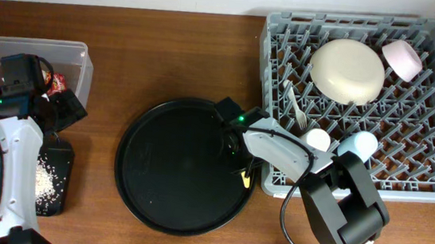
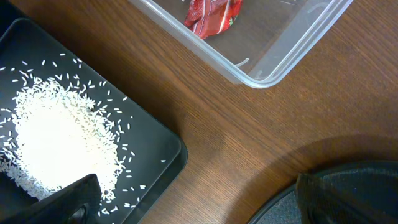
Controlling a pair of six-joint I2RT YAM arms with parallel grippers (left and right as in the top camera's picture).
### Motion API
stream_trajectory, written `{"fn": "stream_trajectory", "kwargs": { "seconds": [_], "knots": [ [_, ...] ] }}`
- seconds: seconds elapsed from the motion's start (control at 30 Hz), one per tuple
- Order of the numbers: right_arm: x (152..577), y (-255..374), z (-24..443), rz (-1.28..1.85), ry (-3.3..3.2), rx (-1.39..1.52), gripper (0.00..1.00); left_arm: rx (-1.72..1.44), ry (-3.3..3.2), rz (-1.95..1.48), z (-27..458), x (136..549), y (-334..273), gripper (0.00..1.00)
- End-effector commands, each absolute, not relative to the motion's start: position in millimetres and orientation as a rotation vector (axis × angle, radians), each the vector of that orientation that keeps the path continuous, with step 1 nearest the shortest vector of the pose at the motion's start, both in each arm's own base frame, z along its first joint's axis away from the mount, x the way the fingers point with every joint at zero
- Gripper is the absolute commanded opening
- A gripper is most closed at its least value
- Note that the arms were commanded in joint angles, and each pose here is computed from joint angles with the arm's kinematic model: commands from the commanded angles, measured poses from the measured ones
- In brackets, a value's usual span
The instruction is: Sort waste into correct bins and load items into the dishwasher rack
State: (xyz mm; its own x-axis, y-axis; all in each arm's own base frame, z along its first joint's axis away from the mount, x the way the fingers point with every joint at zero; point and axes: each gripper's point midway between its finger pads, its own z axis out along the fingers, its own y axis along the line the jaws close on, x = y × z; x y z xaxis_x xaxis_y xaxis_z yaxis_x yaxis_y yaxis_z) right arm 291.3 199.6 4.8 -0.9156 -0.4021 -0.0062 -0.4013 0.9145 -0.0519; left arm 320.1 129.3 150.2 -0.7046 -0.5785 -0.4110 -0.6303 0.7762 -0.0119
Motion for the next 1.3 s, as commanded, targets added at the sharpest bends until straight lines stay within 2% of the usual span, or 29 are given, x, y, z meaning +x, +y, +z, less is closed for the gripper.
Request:
{"fn": "stream_trajectory", "kwargs": {
  "seconds": [0.0, 0.3, 0.4, 0.7, 0.93, 1.0, 1.27],
  "knots": [
    [294.0, 203.3, 6.6, -0.049, 3.065, -0.626, 0.24, -0.933, 2.558, 0.173, 152.9, 322.4, 130.1, 0.99],
    [289.3, 207.4, 3.3, 0.001, 3.082, -0.616, 0.25, -0.933, 2.558, 0.173, 152.9, 322.4, 130.1, 0.99],
    [283.3, 207.0, -5.8, 0.025, 3.092, -0.618, 0.34, -0.933, 2.558, 0.173, 152.9, 322.3, 130.1, 0.99],
    [277.3, 202.7, -9.5, 0.01, 3.111, -0.621, 0.34, -0.933, 2.558, 0.173, 153.0, 322.4, 130.2, 0.99],
    [268.7, 184.4, -10.0, -0.118, 3.147, -0.633, 0.33, -0.933, 2.558, 0.173, 153.0, 322.4, 130.2, 0.99],
    [267.7, 184.1, -10.1, -0.12, 3.15, -0.635, 0.28, -0.933, 2.558, 0.173, 152.9, 322.3, 130.1, 0.99],
    [261.6, 180.0, -11.5, -0.132, 3.173, -0.639, 0.27, -0.933, 2.558, 0.173, 152.9, 322.3, 130.1, 0.99]
  ]
}}
